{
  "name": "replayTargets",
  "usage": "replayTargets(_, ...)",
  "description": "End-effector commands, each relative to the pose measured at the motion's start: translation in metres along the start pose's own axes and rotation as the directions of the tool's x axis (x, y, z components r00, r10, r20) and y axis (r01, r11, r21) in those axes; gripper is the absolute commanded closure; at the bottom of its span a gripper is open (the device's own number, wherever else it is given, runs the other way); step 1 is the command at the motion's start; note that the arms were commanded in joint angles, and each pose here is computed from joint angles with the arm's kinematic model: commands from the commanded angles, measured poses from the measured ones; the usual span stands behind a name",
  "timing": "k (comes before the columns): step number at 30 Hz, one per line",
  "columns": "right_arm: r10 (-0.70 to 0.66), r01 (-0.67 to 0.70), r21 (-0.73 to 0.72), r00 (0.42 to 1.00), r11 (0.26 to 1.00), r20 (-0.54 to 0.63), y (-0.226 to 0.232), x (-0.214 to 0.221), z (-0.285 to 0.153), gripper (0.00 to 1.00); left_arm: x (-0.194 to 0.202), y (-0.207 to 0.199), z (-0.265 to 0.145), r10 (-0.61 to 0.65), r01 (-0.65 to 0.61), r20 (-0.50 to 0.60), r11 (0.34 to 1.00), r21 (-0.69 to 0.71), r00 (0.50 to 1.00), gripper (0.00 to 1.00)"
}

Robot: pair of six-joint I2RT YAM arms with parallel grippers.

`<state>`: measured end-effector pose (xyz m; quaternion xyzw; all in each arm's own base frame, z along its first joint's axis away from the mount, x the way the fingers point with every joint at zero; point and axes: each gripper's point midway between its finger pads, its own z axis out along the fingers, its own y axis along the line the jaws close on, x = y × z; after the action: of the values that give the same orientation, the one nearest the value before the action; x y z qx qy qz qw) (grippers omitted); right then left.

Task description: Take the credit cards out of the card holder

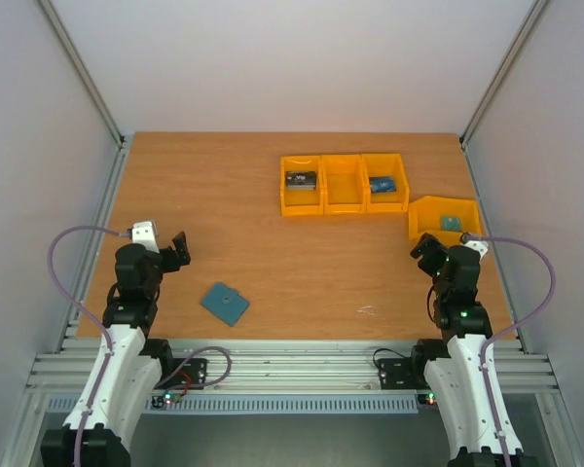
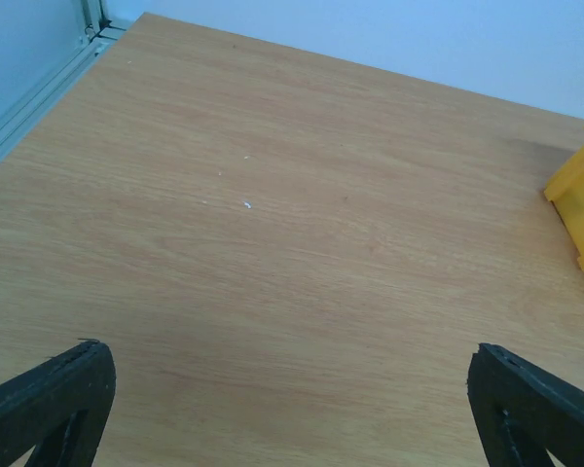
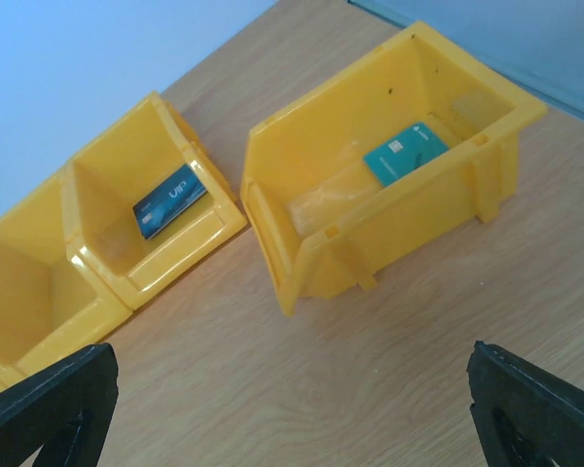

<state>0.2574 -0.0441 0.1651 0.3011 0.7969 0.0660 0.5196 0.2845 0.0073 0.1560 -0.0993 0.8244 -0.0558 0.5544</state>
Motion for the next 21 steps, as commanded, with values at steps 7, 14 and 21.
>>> replayTargets(7, 0.102, -0.091, -0.185, 0.994, 0.979, 0.05, 0.047, -0.042, -0.023, 0.01, -0.038, -0.009, -0.012, -0.027, 0.022, 0.134, 0.999, 0.041, 0.991, 0.01)
replayTargets(14, 0.041, -0.099, -0.729, 0.994, 0.677, -0.097, 0.167, -0.059, -0.058, 0.02, -0.062, 0.005, -0.044, -0.314, 0.318, 0.124, 0.948, -0.014, 0.942, 0.01)
replayTargets(21, -0.302, -0.026, -0.776, 0.913, 0.631, -0.276, 0.248, 0.0, -0.066, 0.02, -0.031, 0.007, -0.057, -0.644, 0.638, -0.047, 0.764, -0.094, 0.764, 0.01)
